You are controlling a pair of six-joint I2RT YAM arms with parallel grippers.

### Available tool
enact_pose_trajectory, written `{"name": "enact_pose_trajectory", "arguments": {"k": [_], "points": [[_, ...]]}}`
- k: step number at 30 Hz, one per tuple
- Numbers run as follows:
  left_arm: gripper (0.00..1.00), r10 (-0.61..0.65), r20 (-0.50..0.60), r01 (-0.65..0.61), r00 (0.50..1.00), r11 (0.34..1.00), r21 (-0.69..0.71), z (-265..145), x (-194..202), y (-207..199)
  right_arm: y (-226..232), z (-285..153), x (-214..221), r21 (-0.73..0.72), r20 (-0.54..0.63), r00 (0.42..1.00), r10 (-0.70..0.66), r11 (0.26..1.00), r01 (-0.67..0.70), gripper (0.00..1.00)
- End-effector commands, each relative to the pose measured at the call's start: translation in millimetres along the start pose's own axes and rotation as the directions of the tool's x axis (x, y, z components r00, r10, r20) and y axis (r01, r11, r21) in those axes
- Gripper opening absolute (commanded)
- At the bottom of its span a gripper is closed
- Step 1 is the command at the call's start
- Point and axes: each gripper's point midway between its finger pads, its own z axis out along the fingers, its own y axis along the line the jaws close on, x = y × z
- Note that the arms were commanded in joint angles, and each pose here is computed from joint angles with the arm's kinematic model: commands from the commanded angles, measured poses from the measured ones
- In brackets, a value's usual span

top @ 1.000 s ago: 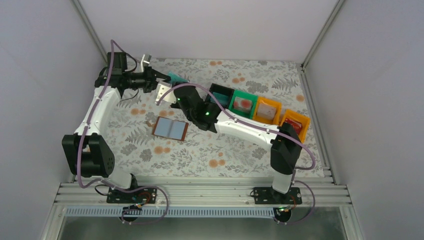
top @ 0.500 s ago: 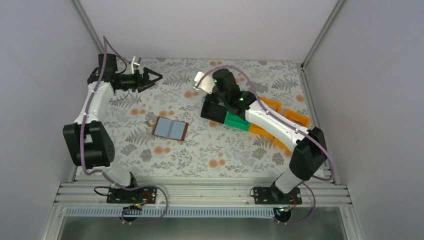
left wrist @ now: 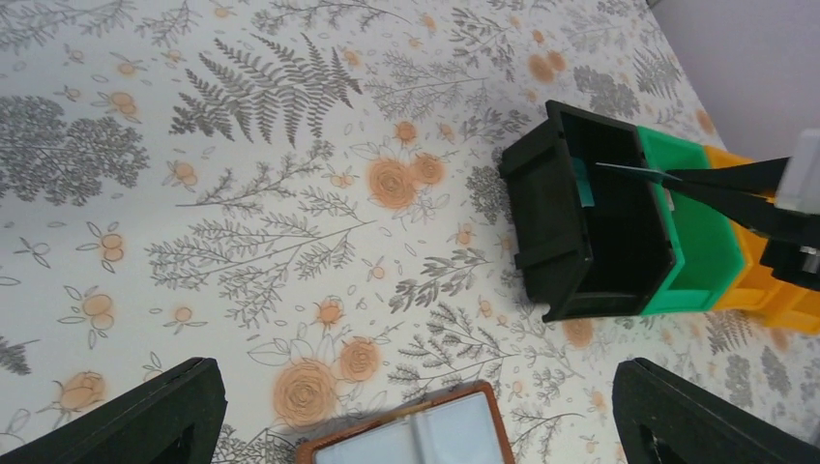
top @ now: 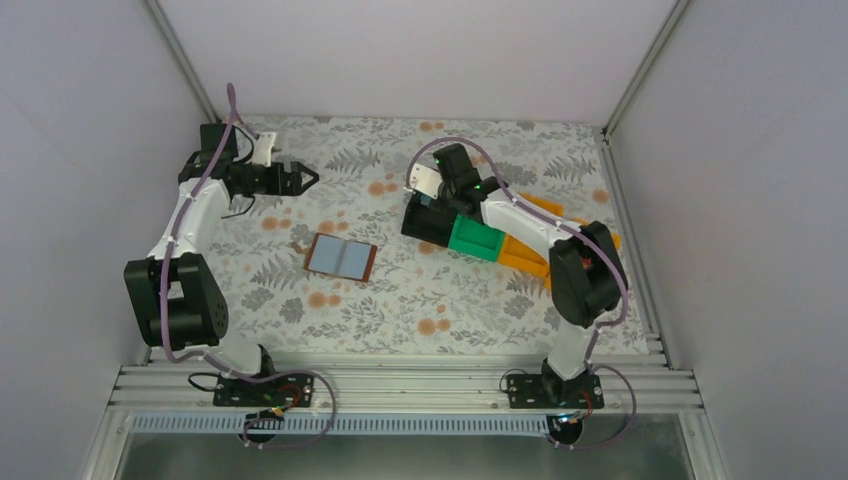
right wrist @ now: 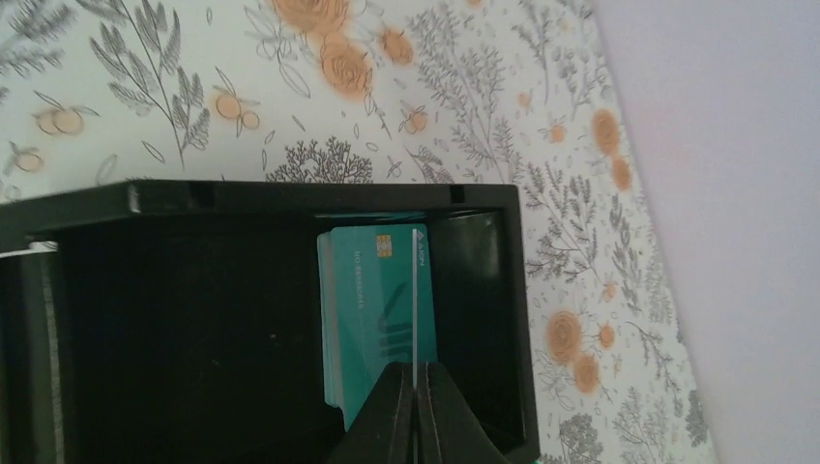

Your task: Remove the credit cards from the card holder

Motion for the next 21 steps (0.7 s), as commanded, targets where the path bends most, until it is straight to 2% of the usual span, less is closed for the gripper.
{"name": "enact_pose_trajectory", "arguments": {"k": [1, 13, 21], "points": [[1.00, 0.069, 0.028, -0.068, 0.997, 0.997, -0.036, -1, -8, 6, -16, 15, 0, 0.028, -0.012, 0.999, -0.033, 0.999, 0.033, 0.04], [1.00, 0.053, 0.012, -0.052, 0.999, 0.999, -0.014, 4, -5, 8, -18, 62, 19, 0.047, -0.118, 0.987, -0.109, 0.992, 0.115, 0.04], [1.00, 0.046, 0.006, -0.046, 0.999, 0.999, -0.007, 7, -3, 9, -12, 71, 30, 0.055, -0.151, 0.977, -0.151, 0.985, 0.161, 0.04]]}}
